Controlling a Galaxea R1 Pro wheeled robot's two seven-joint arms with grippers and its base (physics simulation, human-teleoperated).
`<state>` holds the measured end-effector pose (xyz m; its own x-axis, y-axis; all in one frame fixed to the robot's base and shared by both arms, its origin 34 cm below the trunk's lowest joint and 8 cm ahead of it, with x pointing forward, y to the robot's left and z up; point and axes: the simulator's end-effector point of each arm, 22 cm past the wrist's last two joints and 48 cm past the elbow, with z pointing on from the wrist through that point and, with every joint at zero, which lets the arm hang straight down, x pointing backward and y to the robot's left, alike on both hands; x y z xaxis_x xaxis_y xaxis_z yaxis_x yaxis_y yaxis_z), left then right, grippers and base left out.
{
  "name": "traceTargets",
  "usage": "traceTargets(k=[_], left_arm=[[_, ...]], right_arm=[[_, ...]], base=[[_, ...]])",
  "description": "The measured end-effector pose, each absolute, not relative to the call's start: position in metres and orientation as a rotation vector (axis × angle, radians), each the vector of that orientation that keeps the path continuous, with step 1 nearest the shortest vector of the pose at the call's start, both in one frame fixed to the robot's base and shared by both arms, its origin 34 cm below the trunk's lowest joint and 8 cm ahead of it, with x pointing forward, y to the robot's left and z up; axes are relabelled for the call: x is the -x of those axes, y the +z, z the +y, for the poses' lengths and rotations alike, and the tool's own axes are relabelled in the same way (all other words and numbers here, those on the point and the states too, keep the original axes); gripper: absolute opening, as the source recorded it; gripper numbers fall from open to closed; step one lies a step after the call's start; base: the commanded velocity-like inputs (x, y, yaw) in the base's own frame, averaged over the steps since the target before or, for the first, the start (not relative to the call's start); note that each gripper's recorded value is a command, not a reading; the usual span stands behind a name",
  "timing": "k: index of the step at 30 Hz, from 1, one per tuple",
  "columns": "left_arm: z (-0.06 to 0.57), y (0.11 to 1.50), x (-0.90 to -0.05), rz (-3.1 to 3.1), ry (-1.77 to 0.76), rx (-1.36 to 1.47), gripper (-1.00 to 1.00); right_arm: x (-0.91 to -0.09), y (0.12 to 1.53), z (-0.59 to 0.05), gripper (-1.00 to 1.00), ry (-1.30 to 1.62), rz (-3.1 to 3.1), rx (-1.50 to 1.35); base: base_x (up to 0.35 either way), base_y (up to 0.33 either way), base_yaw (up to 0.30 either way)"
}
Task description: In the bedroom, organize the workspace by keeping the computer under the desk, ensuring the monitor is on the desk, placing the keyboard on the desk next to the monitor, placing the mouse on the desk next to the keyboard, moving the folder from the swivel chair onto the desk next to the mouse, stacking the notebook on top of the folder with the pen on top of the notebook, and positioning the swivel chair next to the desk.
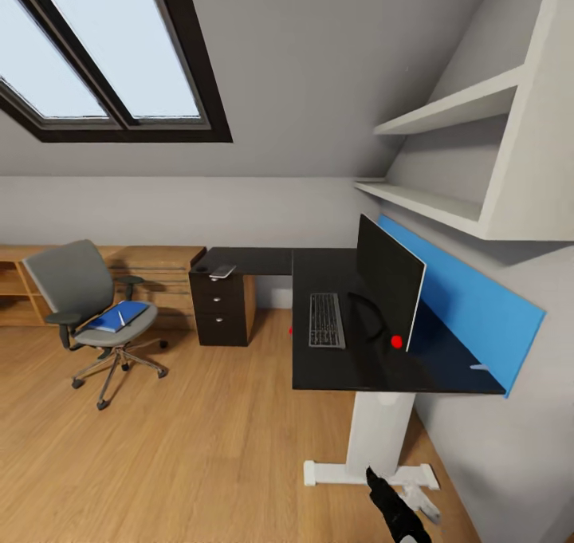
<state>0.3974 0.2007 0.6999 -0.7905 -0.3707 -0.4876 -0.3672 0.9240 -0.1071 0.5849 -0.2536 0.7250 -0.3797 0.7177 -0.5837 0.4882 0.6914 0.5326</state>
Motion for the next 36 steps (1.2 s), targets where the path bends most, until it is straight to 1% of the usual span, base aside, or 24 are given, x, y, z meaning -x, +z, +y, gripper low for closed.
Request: traceTargets(k=[5,10,20,36], left_arm=[[0.201,0.707,-0.397,2.561,-0.009,0.531,1.0],[0.201,0.712,-0.396,2.56,-0.009,0.532,1.0],[0.201,0.723,-0.393,2.56,-0.008,0.532,1.0],[0.201,0.734,-0.39,2.56,-0.008,0.533,1.0]], right_arm=[[-0.552,0.708,-0.284,1.0,0.14,2.069,-0.796],[-0.532,0.704,-0.301,1.0,0.052,2.065,-0.771],[-0.519,0.713,-0.311,1.0,-0.001,2.047,-0.746],[-0.515,0.727,-0.312,1.0,-0.007,2.036,-0.742]], base=[[-0.004,-0.002,0.0],[-0.001,0.0,0.0],[0.0,0.0,0.0],[0.0,0.0,0.0]])
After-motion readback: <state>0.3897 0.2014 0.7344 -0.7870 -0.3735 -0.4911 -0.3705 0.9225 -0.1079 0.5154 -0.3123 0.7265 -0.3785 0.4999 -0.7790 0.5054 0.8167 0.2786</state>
